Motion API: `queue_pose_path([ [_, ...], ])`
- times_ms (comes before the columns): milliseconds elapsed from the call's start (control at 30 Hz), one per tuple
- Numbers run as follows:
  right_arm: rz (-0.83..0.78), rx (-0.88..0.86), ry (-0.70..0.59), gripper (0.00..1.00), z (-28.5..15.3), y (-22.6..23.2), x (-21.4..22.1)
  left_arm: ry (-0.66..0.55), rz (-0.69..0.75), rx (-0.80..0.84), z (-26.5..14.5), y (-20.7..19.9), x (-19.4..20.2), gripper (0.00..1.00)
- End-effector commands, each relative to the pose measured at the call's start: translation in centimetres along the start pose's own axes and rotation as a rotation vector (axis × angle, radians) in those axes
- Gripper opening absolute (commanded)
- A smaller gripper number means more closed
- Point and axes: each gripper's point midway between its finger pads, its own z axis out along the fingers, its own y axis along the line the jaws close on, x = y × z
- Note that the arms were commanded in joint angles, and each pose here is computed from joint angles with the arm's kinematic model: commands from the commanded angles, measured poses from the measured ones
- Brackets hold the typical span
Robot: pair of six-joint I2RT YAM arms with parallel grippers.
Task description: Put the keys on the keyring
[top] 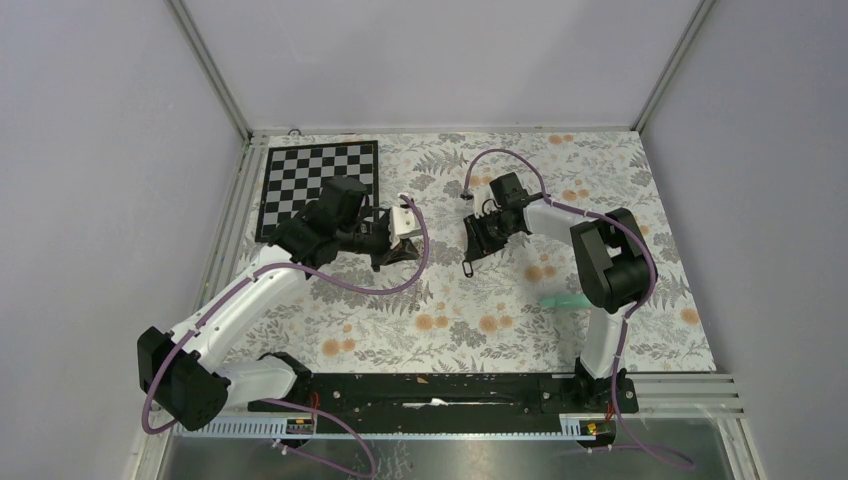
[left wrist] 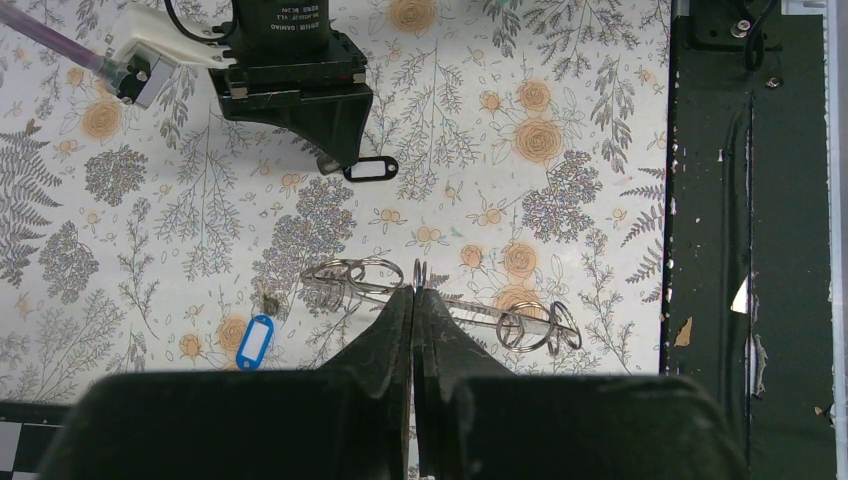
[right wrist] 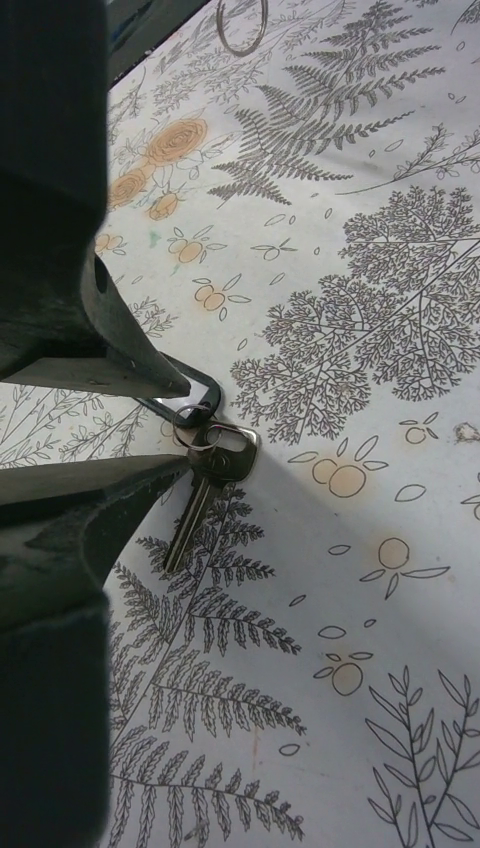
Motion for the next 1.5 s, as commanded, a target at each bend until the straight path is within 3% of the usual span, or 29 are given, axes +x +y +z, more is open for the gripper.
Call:
queue_pose_path([
  [0,-0.016,-0.036,0.006,0.34,-0.8,1.4,0.3,-0.068,0.053,-0.019,-0.5,0.4,-2.1,0.0],
  [667,0.051,-0.032,-0.003,0.34,0.8,0.7,-1.3,-0.067,0.048,-0.013,-0.4,0.3,-1.9,0.0],
  [867,0.073,-0.022,-0.003,0.25,1.1,0.4,-1.8,-0.066,0.045,-0.01,-0.4,0.3,-1.9,0.0],
  [1100,0.05,-0.003,-0.032,0.0,0.4,0.3,-3.0,-0.065,0.043,-0.014,-0.4,0.3,-1.9,0.0],
  [1467,-0.037,0.021,-0.082,0.0,-1.5,0.7,-3.9,-0.057,0.061,-0.03,-0.5,0.6,-1.7,0.0],
])
